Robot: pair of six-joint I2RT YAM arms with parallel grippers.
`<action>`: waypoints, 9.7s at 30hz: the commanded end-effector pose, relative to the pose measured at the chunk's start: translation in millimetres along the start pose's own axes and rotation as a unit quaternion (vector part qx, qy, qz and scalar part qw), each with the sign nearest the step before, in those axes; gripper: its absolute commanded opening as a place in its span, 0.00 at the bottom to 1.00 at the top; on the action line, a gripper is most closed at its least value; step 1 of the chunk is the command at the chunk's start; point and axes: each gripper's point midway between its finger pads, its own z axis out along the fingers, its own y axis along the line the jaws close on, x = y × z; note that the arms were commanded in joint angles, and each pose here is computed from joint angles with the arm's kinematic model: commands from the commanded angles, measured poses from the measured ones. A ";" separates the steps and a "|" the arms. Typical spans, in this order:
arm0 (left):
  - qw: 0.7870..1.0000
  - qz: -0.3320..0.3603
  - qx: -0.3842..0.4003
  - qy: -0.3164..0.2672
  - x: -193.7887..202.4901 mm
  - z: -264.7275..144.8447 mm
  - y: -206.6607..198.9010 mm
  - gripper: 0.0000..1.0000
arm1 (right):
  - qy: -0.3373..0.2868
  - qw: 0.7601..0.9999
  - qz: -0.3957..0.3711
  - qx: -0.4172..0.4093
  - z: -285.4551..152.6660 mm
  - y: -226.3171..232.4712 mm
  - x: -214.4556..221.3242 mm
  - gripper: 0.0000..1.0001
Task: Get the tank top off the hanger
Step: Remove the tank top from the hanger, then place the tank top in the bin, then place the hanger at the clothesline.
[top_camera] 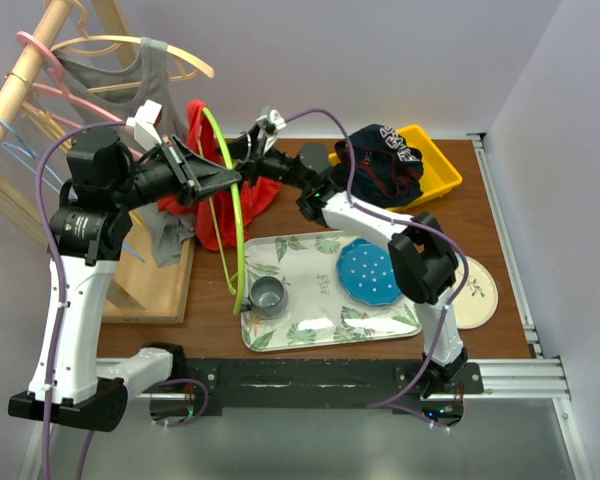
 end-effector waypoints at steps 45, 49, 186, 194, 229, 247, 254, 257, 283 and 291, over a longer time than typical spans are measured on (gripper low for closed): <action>0.984 0.060 0.165 0.021 49.7 -37.1 -32.3 0.00 | -0.139 0.912 -0.180 0.342 -92.6 -105.1 -310.9 0.00; 0.987 0.062 0.150 -0.007 38.3 -29.9 -24.9 0.00 | -0.163 0.872 -0.257 0.384 -124.4 -79.2 -369.0 0.00; 0.857 -0.096 0.168 -0.478 -227.6 -5.4 -51.2 0.00 | 0.143 0.982 -0.050 0.115 -90.9 -2.8 -136.4 0.84; 0.847 -0.103 0.162 -0.496 -234.3 -11.7 -47.3 0.00 | 0.149 0.983 -0.047 0.097 -73.9 7.6 -123.5 0.68; 0.864 -0.018 0.151 -0.479 -220.2 -12.4 -49.8 0.63 | 0.057 0.979 -0.155 0.118 -19.2 -13.5 -169.2 0.00; 0.893 0.088 0.110 -0.428 -160.3 -46.7 -74.8 0.91 | 0.051 0.972 -0.193 0.122 -17.8 -11.0 -186.6 0.00; 0.914 0.129 0.098 -0.371 -128.5 -44.7 -71.7 0.93 | 0.077 0.963 -0.222 0.132 -28.1 -14.4 -180.3 0.00; 0.925 0.147 0.117 -0.331 -111.6 -41.3 -78.9 0.94 | 0.077 0.965 -0.218 0.126 -27.0 -13.0 -179.9 0.00; 0.923 0.299 0.174 -0.168 -19.0 -38.7 -65.7 0.96 | 0.088 0.954 -0.249 0.142 -33.9 -9.6 -193.8 0.00; 0.921 0.312 0.171 -0.159 -8.2 -38.6 -54.4 0.97 | 0.124 0.939 -0.271 0.171 -41.7 -17.4 -190.4 0.00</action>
